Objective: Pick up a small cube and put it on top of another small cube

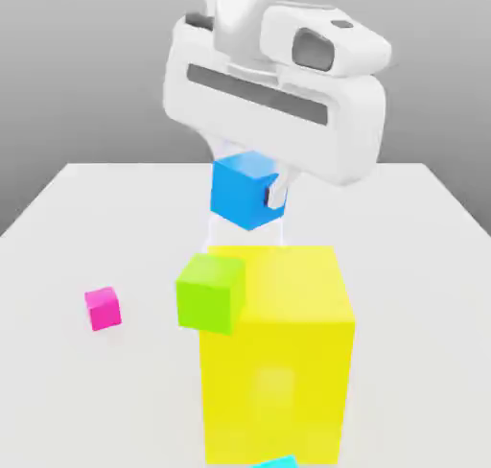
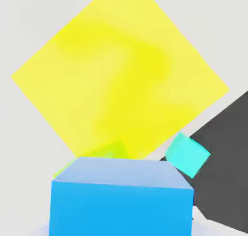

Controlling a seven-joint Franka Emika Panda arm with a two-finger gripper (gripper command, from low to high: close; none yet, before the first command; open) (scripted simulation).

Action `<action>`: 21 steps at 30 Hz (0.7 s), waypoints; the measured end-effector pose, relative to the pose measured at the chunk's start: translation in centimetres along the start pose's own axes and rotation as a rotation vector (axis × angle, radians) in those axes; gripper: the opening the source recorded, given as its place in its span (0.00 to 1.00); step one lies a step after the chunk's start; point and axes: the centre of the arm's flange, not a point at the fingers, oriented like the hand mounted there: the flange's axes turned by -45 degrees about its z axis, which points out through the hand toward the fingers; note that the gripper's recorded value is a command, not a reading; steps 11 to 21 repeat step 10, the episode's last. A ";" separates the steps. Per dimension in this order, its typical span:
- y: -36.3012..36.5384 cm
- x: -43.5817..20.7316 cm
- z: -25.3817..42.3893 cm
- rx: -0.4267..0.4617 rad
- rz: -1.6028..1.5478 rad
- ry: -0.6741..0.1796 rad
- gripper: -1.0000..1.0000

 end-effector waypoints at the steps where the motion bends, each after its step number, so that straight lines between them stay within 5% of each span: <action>1: -0.6 -0.3 0.5 -0.018 -0.009 0.008 0.00; 4: -0.9 -0.6 4.5 -0.033 -0.016 0.014 0.00; 5: -0.9 -0.6 5.8 -0.034 -0.016 0.015 1.00; 21: -0.9 -0.6 5.8 -0.034 -0.016 0.015 1.00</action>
